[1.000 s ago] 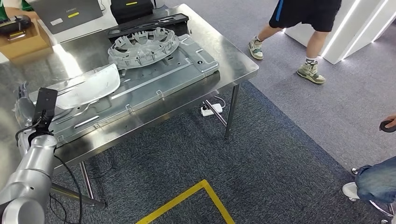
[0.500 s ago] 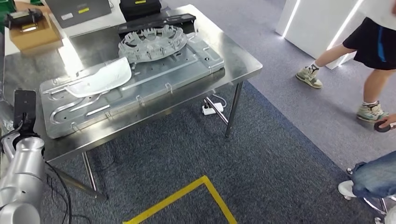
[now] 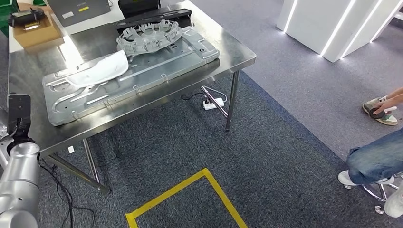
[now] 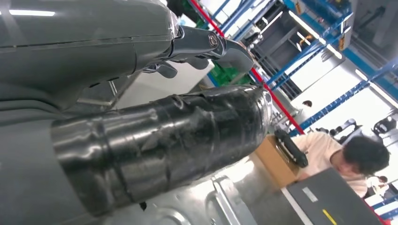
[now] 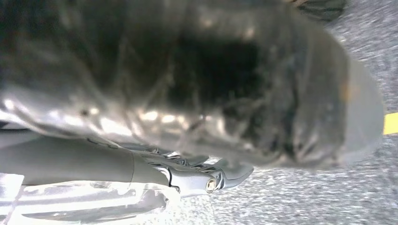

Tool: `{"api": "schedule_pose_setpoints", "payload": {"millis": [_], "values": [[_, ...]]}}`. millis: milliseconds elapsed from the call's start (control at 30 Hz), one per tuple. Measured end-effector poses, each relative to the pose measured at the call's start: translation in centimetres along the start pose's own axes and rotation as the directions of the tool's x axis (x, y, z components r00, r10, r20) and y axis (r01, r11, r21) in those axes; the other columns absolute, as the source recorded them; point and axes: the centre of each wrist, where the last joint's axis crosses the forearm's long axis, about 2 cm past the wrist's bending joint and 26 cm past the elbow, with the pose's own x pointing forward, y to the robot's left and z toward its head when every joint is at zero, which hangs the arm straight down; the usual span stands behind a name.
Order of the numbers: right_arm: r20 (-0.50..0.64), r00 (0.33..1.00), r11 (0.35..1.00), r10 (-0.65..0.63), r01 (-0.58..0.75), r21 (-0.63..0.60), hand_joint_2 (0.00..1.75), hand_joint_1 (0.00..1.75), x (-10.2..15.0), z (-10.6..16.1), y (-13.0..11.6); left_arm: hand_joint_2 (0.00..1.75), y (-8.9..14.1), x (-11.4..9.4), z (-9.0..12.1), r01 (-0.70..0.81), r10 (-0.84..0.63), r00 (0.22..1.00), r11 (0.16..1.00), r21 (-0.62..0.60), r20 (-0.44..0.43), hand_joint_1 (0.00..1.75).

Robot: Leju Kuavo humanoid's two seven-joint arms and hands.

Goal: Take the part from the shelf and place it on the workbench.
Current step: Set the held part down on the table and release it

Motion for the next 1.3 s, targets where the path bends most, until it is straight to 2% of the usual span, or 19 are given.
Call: {"api": "schedule_pose_setpoints", "payload": {"millis": [167,433,667,800,1133,1267,1300], "values": [[-0.001,1.0,1.0,0.001,-0.001,0.001,0.0,0.0,0.0,0.0,0.0,0.0,0.2,-0.5,0.3,0.006,-0.006,1.0,1.0,0.0,-0.012,0.0],[-0.003,1.0,1.0,0.0,0.0,0.0,0.0,0.0,-0.1,0.0,0.0,0.0,0.3,-0.3,0.0,0.006,-0.006,1.0,1.0,0.005,-0.001,0.0],[-0.005,1.0,1.0,-0.001,0.001,-0.001,0.0,0.0,-0.2,0.0,0.0,0.0,0.1,-0.5,0.3,-0.003,0.003,1.0,0.999,-0.032,0.001,0.0],[0.0,1.0,1.0,-0.003,0.003,-0.007,1.75,0.0,-0.1,0.0,-0.2,0.0,0.2,-0.6,0.3,0.0,0.0,1.0,0.999,-0.043,0.0,0.0],[0.003,1.0,1.0,-0.008,0.008,-0.008,1.75,0.0,-0.2,0.0,-0.3,0.0,0.2,-1.2,0.9,0.018,-0.019,1.0,0.998,-0.063,-0.013,0.0],[0.003,1.0,1.0,-0.007,0.007,-0.007,0.0,0.0,-0.2,0.0,-0.3,0.0,0.2,-1.1,0.8,0.018,-0.019,1.0,0.998,-0.062,-0.011,0.0],[0.003,1.0,1.0,-0.007,0.007,-0.007,0.0,0.0,-0.2,0.0,-0.3,0.0,0.2,-1.0,0.7,0.017,-0.018,1.0,0.998,-0.061,-0.01,0.0]]}}
